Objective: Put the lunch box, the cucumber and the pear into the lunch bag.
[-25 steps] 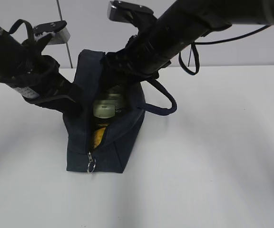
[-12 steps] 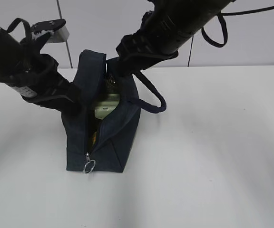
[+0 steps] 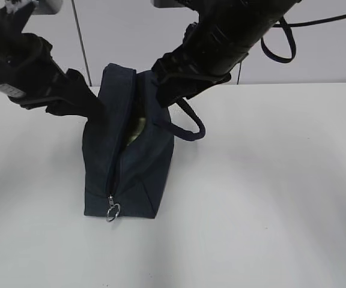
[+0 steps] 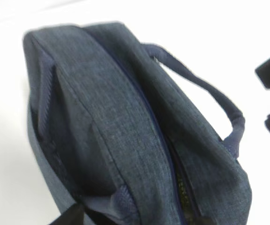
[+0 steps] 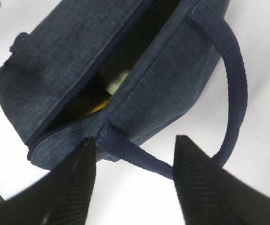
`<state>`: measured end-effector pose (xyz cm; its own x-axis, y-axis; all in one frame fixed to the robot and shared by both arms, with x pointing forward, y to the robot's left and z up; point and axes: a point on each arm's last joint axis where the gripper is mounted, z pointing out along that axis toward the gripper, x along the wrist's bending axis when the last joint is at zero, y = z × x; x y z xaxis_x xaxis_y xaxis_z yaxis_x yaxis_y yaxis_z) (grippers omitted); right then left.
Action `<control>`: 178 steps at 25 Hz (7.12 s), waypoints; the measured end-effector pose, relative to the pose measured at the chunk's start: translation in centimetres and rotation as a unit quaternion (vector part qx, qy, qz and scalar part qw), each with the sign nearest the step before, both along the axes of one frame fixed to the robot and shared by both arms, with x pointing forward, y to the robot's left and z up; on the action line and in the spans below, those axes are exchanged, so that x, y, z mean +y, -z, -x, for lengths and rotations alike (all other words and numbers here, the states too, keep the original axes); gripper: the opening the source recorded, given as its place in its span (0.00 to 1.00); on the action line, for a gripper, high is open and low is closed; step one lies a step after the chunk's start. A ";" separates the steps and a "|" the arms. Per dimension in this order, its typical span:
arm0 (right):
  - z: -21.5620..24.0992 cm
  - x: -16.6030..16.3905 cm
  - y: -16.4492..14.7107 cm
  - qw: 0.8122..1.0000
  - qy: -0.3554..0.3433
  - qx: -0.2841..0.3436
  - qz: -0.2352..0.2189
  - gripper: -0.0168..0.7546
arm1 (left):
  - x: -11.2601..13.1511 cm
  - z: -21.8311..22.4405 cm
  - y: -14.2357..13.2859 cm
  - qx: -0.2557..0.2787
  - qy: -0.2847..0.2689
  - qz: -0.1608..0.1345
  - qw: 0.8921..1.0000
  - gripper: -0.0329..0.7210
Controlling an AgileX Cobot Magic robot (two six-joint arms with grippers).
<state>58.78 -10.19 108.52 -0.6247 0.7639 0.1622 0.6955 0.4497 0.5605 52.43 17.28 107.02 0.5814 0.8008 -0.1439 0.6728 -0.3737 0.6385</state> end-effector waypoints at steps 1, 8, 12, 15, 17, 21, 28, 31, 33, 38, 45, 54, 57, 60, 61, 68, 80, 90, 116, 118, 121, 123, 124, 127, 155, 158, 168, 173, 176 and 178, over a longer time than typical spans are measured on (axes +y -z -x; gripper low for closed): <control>0.2 -0.1 0.0 1.000 0.001 0.001 0.001 0.55 | 0.2 0.5 -0.2 -0.014 -0.001 0.003 1.000 0.61; 4.3 -2.9 0.8 0.987 0.068 -0.137 -0.047 0.46 | 2.3 4.6 1.2 -0.102 -0.031 0.015 0.994 0.62; 8.6 -5.5 4.0 0.967 0.118 -0.215 -0.071 0.44 | 3.5 6.5 2.3 -0.141 -0.056 0.010 0.988 0.62; 10.2 -6.8 6.1 0.962 0.134 -0.230 -0.064 0.44 | 4.0 7.4 2.8 -0.159 -0.044 -0.007 0.986 0.62; 10.5 -7.1 6.7 0.962 0.136 -0.228 -0.059 0.44 | 4.1 7.7 2.9 -0.163 -0.041 -0.011 0.986 0.62; 10.3 -7.2 6.5 0.955 0.144 -0.252 -0.067 0.41 | 4.2 7.8 2.7 -0.173 -0.042 -0.011 0.984 0.60; 10.4 -7.0 6.9 0.950 0.120 -0.282 -0.053 0.36 | 4.2 7.9 2.4 -0.178 -0.042 -0.010 0.983 0.59; 11.5 -6.2 8.2 0.942 0.079 -0.319 -0.067 0.36 | 4.2 8.0 2.4 -0.184 -0.032 -0.016 0.982 0.58; 12.6 -5.2 9.6 0.941 0.034 -0.322 -0.097 0.36 | 3.9 8.1 2.4 -0.191 -0.021 -0.019 0.981 0.58; 13.4 -2.8 13.7 0.948 -0.053 -0.279 -0.140 0.38 | 2.7 8.6 2.6 -0.211 -0.002 -0.016 0.977 0.58; 13.5 -1.2 18.3 0.962 -0.087 -0.208 -0.157 0.54 | 2.6 9.4 4.4 -0.204 0.004 -0.026 0.979 0.58; 12.9 2.8 19.4 0.955 -0.128 -0.201 -0.175 0.56 | 2.8 9.3 4.4 -0.215 -0.007 -0.025 0.976 0.58; 12.2 3.2 19.9 0.958 -0.117 -0.196 -0.172 0.56 | 2.8 9.4 4.4 -0.216 -0.008 -0.025 0.976 0.58; 11.4 3.7 20.5 0.961 -0.106 -0.192 -0.166 0.56 | 2.8 9.5 4.1 -0.221 -0.009 -0.021 0.975 0.58; 11.1 3.9 20.6 0.962 -0.104 -0.191 -0.162 0.56 | 2.9 9.6 3.9 -0.225 -0.009 -0.019 0.974 0.58; 9.3 5.1 21.2 0.965 -0.090 -0.190 -0.154 0.56 | 3.1 10.0 3.2 -0.239 -0.013 -0.011 0.971 0.58; 8.9 5.6 21.1 0.965 -0.091 -0.193 -0.153 0.56 | 3.1 10.0 3.1 -0.238 -0.017 -0.005 0.971 0.57; 8.0 6.6 20.9 0.964 -0.097 -0.190 -0.160 0.56 | 3.1 10.0 3.1 -0.238 -0.018 -0.005 0.971 0.55; 8.3 7.0 21.6 0.969 -0.107 -0.166 -0.146 0.49 | 3.2 10.0 3.0 -0.243 -0.022 -0.004 0.970 0.54; 8.3 7.0 21.6 0.969 -0.109 -0.168 -0.144 0.49 | 3.2 10.0 3.0 -0.243 -0.022 -0.004 0.970 0.54; 8.2 7.0 21.6 0.969 -0.108 -0.172 -0.141 0.48 | 3.2 9.9 3.0 -0.243 -0.022 -0.004 0.970 0.54; 8.2 7.0 21.6 0.969 -0.105 -0.173 -0.141 0.48 | 3.2 9.9 3.0 -0.243 -0.022 -0.004 0.970 0.54; 8.2 7.0 21.6 0.969 -0.106 -0.175 -0.140 0.48 | 3.2 9.9 3.0 -0.243 -0.022 -0.004 0.970 0.54; 8.2 6.9 21.6 0.969 -0.105 -0.175 -0.139 0.48 | 3.2 9.9 3.0 -0.243 -0.022 -0.004 0.970 0.53; 8.0 6.8 21.5 0.970 -0.097 -0.184 -0.130 0.35 | 3.2 9.9 3.0 -0.243 -0.022 -0.004 0.970 0.52; 7.9 6.8 21.2 0.969 -0.097 -0.187 -0.132 0.35 | 3.2 9.9 3.0 -0.243 -0.022 -0.004 0.970 0.52; 7.9 6.7 21.3 0.970 -0.095 -0.185 -0.127 0.28 | 3.2 9.9 3.0 -0.243 -0.022 -0.004 0.970 0.52; 7.9 6.7 21.3 0.970 -0.093 -0.189 -0.119 0.03 | 3.2 9.9 3.0 -0.243 -0.022 -0.003 0.970 0.52; 7.9 6.6 21.1 0.972 -0.093 -0.186 -0.109 0.02 | 3.2 9.9 3.0 -0.243 -0.022 -0.003 0.970 0.52; 7.9 6.4 20.7 0.973 -0.092 -0.185 -0.101 0.02 | 3.2 9.9 3.0 -0.243 -0.022 -0.003 0.970 0.52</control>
<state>50.89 -3.75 87.81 -0.7926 0.6088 0.0348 0.3462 0.4023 0.8475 42.48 20.43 103.98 0.5437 0.8269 0.1435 0.3090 -0.3562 0.8818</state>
